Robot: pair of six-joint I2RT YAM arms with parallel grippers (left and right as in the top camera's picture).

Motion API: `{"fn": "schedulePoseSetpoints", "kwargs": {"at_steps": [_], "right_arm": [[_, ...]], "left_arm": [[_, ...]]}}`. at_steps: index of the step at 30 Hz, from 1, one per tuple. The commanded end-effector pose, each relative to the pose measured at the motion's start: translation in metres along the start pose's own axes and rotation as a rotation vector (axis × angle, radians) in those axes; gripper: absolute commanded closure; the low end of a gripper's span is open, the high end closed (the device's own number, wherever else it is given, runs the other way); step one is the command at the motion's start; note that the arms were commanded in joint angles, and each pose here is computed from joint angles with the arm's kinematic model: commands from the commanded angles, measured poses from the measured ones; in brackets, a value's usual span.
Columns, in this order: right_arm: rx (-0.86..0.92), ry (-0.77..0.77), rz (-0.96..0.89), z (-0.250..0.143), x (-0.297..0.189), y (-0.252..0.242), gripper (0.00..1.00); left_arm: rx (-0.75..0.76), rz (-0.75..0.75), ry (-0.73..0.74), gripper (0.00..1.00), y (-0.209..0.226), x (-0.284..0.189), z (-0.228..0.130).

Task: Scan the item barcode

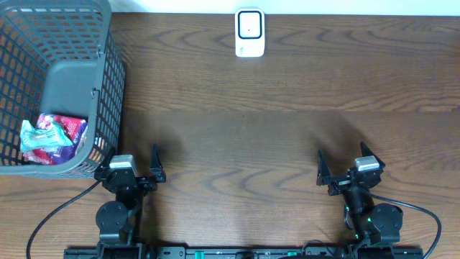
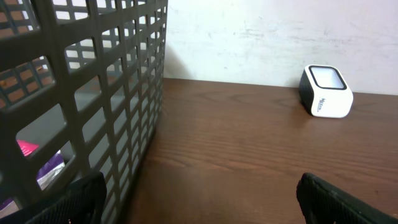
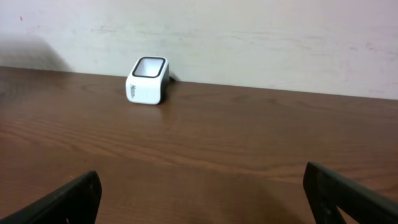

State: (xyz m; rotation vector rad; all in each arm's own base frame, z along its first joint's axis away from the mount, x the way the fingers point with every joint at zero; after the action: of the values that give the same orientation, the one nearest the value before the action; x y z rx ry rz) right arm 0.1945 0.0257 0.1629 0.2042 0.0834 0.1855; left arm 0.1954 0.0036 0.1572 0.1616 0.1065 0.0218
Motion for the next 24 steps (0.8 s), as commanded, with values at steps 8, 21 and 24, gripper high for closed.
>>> {"fn": "schedulePoseSetpoints", "kwargs": {"at_steps": [8,21,24], "right_arm": [[0.014,-0.001,-0.006,0.0,0.0,-0.001,0.01],[0.014,-0.001,-0.006,0.0,0.0,-0.001,0.01],[0.014,-0.002,-0.006,0.0,0.0,-0.001,0.01]], "left_arm": [[0.0,0.006,0.054,0.02,0.0,0.0,-0.013],[-0.419,-0.35,-0.002,0.02,-0.04,-0.007,0.007],[-0.447,-0.442,-0.082,0.02,-0.047,-0.012,0.027]]}}
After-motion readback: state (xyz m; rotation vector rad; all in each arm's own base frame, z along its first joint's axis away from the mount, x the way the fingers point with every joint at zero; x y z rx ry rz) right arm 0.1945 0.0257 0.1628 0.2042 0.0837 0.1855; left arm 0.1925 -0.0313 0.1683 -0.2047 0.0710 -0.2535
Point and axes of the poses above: each gripper's point midway between its finger pads, its own x axis out along the fingers, its own y axis along the line the jaws close on, z = x × y, the point moved 5 cm from there along -x, back along the fingers, and after that the axes turned 13 degrees about x, right-handed, at the moved point
